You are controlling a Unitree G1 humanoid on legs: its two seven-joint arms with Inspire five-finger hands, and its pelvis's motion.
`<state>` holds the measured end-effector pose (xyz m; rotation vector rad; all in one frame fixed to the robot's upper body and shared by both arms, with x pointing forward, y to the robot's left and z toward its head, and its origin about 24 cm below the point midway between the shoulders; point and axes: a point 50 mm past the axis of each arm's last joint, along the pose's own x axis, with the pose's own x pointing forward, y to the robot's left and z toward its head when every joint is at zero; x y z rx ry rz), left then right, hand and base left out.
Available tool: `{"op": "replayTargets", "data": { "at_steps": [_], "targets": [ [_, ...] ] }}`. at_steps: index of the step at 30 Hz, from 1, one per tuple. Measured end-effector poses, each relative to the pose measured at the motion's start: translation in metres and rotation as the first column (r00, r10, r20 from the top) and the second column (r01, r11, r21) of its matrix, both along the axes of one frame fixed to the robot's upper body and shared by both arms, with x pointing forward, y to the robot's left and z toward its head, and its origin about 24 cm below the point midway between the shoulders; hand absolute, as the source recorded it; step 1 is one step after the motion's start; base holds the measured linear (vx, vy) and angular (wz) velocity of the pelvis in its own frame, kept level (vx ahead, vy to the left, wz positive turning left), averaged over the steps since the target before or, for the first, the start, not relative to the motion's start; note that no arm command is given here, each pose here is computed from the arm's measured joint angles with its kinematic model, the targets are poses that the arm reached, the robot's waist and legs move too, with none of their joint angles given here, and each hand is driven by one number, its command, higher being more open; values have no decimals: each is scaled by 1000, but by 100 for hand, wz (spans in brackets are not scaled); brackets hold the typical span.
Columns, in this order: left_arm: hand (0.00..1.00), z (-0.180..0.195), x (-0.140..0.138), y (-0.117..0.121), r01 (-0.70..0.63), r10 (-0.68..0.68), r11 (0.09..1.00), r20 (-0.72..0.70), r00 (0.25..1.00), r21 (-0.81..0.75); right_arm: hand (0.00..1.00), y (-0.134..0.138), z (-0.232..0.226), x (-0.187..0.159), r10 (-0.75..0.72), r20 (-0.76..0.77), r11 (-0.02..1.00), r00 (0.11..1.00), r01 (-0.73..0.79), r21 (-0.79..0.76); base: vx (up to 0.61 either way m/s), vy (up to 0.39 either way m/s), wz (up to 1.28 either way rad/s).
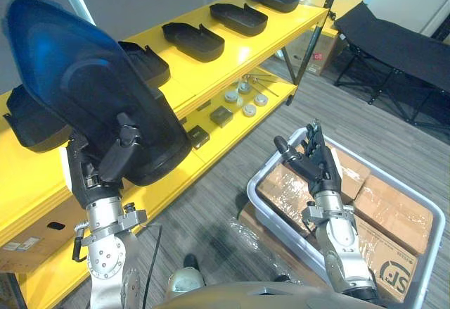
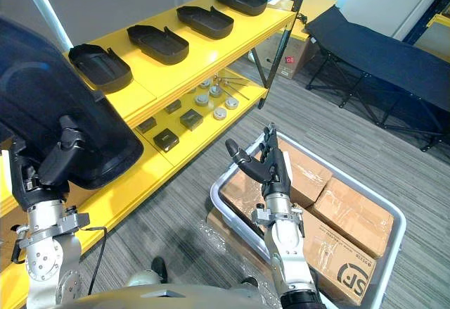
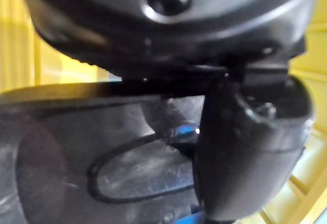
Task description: Walk over and take three plastic housings, then place them on the shelf
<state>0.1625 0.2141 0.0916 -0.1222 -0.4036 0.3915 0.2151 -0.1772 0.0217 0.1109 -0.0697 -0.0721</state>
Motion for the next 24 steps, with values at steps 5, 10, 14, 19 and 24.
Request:
{"op": "replayTargets", "data": {
  "at_steps": [5, 10, 14, 19, 24],
  "targets": [
    [0, 0, 0, 0, -2, 2, 1000, -6, 1000, 30, 100, 5, 5, 7, 58, 33, 996, 998, -60, 72, 63, 28, 26],
    [0, 2, 0, -2, -11, 14, 992, -22, 1000, 127, 100, 27, 18, 20, 174, 100, 981, 980, -182, 74, 14, 53, 19],
    [0, 6, -3, 3, -21, 24, 987, -15, 1000, 161, 100, 42, 24, 23, 244, 142, 964, 959, -255, 71, 23, 142, 26],
    [0, 18, -4, 11, -39, 35, 975, 21, 999, 219, 100, 37, 22, 23, 231, 144, 968, 962, -242, 60, 97, 223, 71],
    [0, 24, 13, 18, -58, 44, 971, 66, 997, 231, 100, 29, 33, 28, 196, 193, 978, 961, -205, 31, 183, 33, 115]
  ]
}}
